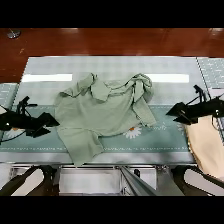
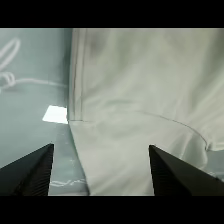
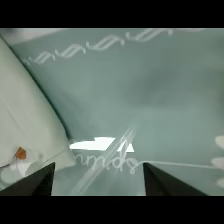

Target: Fold the shirts.

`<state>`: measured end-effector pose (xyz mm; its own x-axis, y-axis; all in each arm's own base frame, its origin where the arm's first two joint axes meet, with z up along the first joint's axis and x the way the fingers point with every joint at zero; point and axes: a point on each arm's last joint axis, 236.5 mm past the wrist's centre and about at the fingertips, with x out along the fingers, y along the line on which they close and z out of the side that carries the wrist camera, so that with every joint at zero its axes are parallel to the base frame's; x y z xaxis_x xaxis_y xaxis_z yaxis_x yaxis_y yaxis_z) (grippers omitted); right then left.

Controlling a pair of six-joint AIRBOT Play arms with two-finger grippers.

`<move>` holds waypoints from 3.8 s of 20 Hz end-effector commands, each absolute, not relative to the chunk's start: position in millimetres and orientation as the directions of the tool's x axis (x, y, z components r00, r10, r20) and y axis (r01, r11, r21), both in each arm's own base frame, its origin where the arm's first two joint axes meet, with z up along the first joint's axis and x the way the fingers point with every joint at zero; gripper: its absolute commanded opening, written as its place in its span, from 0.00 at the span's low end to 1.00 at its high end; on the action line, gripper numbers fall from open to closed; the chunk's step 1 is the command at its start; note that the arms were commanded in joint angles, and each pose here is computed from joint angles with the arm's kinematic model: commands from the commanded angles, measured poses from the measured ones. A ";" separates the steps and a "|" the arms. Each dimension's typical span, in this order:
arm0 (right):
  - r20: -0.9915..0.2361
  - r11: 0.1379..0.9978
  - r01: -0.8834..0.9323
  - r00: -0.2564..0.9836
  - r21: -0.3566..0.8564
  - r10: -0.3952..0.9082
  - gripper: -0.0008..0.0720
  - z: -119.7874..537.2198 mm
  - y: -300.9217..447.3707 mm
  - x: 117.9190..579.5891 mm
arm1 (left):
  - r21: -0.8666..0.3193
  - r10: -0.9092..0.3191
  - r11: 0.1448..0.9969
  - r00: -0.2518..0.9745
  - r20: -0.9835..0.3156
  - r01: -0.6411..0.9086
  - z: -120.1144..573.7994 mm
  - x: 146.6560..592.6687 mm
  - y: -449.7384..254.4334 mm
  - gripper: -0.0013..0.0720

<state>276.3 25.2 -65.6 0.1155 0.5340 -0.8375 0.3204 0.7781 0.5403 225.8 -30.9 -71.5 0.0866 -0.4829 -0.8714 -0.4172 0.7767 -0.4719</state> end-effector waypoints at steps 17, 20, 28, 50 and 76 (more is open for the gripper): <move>-0.732 0.691 0.245 0.190 0.681 0.654 0.87 -78.9 143.2 283.3 | -0.694 -0.633 0.656 0.285 -0.720 -0.297 -82.8 265.2 -126.2 0.06; -0.731 0.686 0.268 0.129 0.677 0.670 0.76 -86.4 156.8 296.7 | -0.701 -0.650 0.650 0.264 -0.713 -0.293 -81.0 260.3 -130.2 0.07; -0.672 0.714 -0.106 0.269 0.692 0.691 0.04 81.2 151.9 400.7 | -0.785 -0.681 0.614 0.558 -0.474 0.081 101.7 364.1 -133.0 0.06; -0.047 0.948 -0.317 0.948 -0.040 0.315 0.04 517.0 77.6 149.7 | 0.044 -0.425 0.905 0.903 0.067 0.423 532.5 133.4 -110.1 0.06; -0.495 0.614 -0.029 0.562 0.788 0.662 0.39 49.7 131.5 608.9 | -0.539 -0.413 0.841 0.586 -0.697 -0.048 57.3 501.5 -54.8 0.78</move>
